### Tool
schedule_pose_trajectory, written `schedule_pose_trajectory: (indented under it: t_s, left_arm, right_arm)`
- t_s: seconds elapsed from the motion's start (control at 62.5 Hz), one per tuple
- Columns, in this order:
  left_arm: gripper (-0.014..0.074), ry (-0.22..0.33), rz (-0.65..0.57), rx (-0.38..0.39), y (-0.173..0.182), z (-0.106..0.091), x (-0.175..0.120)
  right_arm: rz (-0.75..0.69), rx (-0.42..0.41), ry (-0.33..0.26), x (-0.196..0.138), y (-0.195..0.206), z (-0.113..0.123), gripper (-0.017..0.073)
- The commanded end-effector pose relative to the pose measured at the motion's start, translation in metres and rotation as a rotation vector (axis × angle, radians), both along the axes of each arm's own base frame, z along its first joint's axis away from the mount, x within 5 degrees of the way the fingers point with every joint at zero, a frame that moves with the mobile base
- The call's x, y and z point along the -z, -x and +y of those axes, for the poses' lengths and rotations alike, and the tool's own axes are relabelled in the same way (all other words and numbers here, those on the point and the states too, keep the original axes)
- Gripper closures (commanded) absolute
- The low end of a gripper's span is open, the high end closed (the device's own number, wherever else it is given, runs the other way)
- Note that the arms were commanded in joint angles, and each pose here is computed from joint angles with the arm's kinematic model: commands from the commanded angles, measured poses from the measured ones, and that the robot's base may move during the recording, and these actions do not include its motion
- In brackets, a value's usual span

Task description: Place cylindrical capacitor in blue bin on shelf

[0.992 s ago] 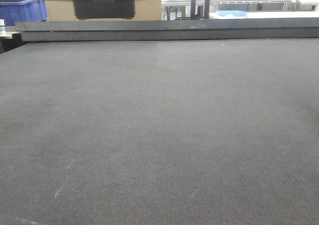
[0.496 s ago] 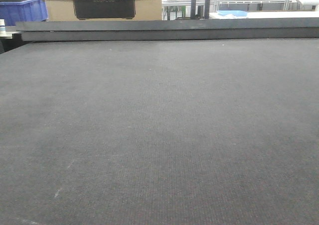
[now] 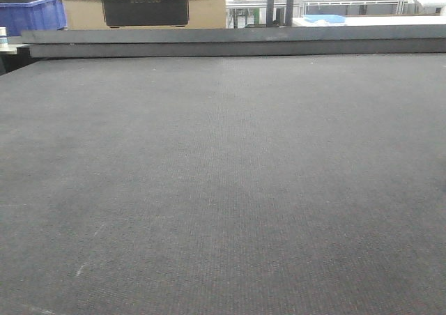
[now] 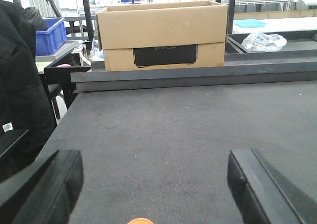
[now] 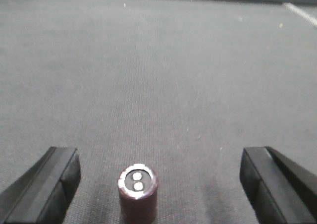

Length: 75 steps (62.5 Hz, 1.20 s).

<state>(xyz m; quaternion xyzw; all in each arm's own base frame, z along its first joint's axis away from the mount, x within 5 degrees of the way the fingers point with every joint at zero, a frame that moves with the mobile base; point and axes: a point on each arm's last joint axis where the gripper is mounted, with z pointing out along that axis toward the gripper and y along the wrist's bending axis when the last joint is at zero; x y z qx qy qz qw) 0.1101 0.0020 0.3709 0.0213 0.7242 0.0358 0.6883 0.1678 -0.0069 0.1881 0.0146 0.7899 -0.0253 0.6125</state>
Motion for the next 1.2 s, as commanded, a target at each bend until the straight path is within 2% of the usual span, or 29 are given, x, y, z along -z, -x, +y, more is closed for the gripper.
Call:
schedule_pose_trajectory:
  t_s: [0.0, 0.416, 0.88, 1.024, 1.104, 1.184]
  left_arm:
    - [0.0096, 0.011, -0.016, 0.009, 0.000, -0.001, -0.003]
    - [0.0096, 0.011, -0.016, 0.009, 0.000, -0.001, -0.003]
    - [0.0096, 0.011, -0.016, 0.009, 0.000, -0.001, -0.003]
    - [0.0096, 0.011, -0.016, 0.009, 0.000, -0.001, -0.003]
    - [0.0096, 0.011, -0.016, 0.009, 0.000, -0.001, -0.003]
    - [0.0096, 0.011, -0.011, 0.008, 0.000, -0.001, -0.002]
  right_arm:
    - [-0.004, 0.002, -0.001, 0.006, -0.005, -0.001, 0.0001]
    - [0.040, 0.004, 0.011, 0.037, -0.024, -0.002, 0.0001]
    - [0.041, 0.002, 0.018, 0.054, -0.047, -0.002, 0.0019]
    - [0.045, 0.000, 0.018, 0.054, -0.050, -0.002, 0.0209]
    - [0.068, 0.000, 0.016, 0.056, -0.049, -0.002, 0.0404]
    - [0.091, -0.001, 0.015, 0.058, -0.049, -0.002, 0.0559]
